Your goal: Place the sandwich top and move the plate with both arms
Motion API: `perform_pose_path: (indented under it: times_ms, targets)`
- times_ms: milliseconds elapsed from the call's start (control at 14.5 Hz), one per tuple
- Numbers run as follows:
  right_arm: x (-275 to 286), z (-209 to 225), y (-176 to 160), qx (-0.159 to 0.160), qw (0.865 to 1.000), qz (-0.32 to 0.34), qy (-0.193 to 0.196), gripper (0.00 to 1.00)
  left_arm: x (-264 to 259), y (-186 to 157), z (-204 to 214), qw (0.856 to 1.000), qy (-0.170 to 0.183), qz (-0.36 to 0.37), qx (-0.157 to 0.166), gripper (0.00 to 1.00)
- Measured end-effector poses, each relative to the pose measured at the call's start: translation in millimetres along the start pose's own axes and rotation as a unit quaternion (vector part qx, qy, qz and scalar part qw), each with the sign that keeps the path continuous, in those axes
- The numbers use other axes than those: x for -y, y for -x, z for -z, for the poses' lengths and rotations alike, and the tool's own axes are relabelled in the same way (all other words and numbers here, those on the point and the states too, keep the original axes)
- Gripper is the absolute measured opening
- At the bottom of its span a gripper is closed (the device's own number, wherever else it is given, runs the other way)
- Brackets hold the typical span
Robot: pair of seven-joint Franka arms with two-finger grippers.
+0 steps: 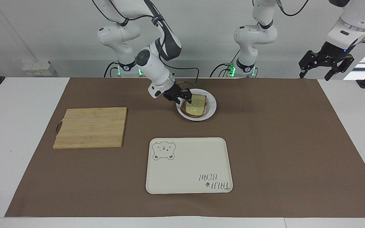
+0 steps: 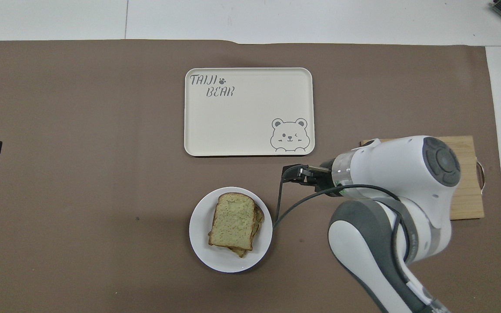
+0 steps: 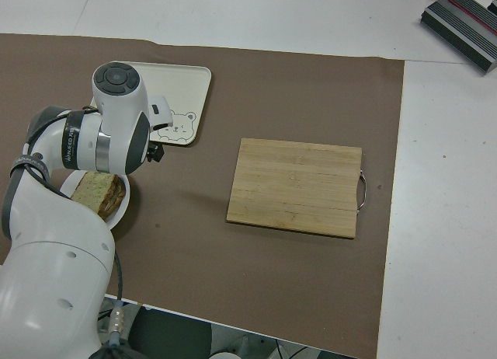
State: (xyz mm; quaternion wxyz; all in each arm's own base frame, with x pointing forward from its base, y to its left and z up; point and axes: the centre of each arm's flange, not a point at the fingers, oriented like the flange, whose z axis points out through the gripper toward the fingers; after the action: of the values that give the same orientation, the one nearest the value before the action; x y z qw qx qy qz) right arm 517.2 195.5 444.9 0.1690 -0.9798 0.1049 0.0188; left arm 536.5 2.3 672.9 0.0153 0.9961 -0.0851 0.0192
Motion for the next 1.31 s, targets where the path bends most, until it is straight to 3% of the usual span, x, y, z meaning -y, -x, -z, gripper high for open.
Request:
perform_pose_path:
  times_ms: [346,553,760,967,1313]
  targets:
    - [-25.4,78.6,-40.5,-0.004,0.995,0.067,0.08,1.0,0.0,0.0,-0.3,1.0,0.0,0.0,0.0,1.0]
    - [-59.2,124.1,-61.5,-0.008,0.982,0.128,0.137,1.0,0.0,0.0,-0.3,1.0,0.0,0.0,0.0,1.0]
    - [-92.5,171.3,-68.5,0.007,0.973,0.146,0.177,1.0,-0.1,0.0,-0.3,1.0,0.0,0.0,0.0,1.0]
    - [-102.2,201.5,-61.9,0.028,0.973,0.13,0.19,1.0,-0.2,0.0,-0.4,1.0,0.0,0.0,0.001,1.0]
    - [-129.1,228.4,-66.6,0.013,0.978,0.085,0.189,1.0,-0.2,0.0,-0.6,1.0,0.0,0.0,0.001,1.0]
